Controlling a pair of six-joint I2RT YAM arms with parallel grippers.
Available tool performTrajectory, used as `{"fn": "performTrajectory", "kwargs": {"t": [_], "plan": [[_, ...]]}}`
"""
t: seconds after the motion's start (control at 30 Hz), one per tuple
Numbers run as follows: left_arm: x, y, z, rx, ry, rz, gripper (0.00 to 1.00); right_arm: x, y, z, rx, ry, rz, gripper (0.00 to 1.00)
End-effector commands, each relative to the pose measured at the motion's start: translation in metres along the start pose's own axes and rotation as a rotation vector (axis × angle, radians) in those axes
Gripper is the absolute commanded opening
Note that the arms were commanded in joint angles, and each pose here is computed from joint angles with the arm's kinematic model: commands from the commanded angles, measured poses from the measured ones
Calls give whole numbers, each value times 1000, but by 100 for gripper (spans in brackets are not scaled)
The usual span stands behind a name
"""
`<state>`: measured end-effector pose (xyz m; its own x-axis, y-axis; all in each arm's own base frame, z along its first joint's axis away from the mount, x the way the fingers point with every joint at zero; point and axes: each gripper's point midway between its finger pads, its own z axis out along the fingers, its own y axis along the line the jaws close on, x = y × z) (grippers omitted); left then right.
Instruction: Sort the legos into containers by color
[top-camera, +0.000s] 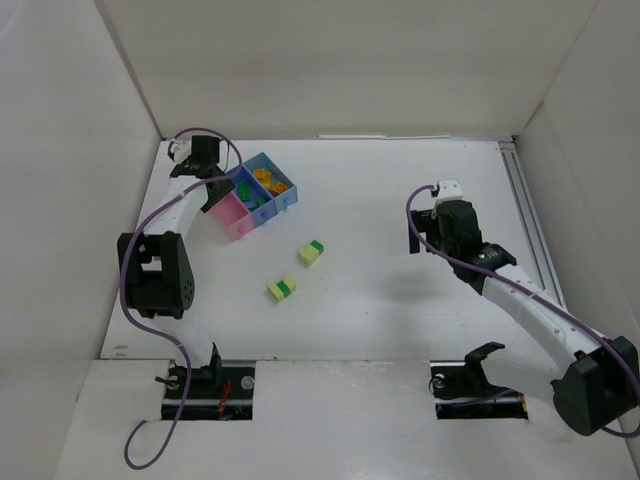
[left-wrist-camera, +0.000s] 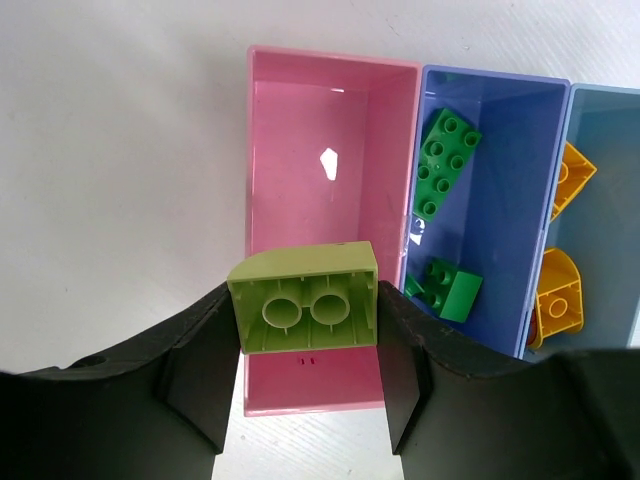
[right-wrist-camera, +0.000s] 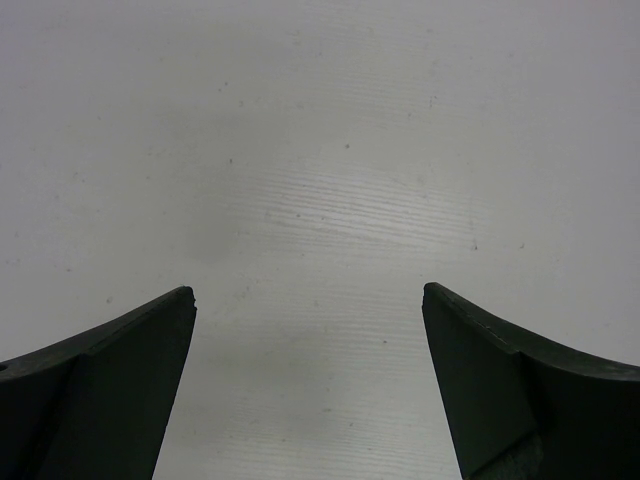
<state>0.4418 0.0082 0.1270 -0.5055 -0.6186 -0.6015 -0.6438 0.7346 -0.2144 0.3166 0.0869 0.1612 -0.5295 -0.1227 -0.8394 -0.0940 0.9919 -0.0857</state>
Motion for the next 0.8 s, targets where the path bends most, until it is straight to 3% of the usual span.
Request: {"fn": "performTrajectory", "kwargs": {"t": [0.0, 0.2, 0.43, 0.57, 0.6, 0.73, 0.77], "plan": [[-16, -7, -4, 17, -28, -2, 46, -30, -5, -3, 19, -79, 44, 100], [-13, -7, -1, 18, -15, 10, 59, -30, -5, -3, 19, -79, 44, 100], [-15, -11, -8, 44, -17, 14, 62, -26, -5, -2, 20, -70, 41, 100], [-13, -11, -10, 53, -9, 24, 69, -24, -6, -3, 20, -70, 41, 100], [-16, -11, -14, 60, -18, 31, 76, -26, -6, -5, 19, -79, 44, 100], [-19, -17, -28, 121, -28, 39, 87, -30, -7, -10, 17, -96, 50, 100], [-18, -17, -32, 134, -26, 38, 95, -30, -6, -10, 8, -95, 49, 100]]}}
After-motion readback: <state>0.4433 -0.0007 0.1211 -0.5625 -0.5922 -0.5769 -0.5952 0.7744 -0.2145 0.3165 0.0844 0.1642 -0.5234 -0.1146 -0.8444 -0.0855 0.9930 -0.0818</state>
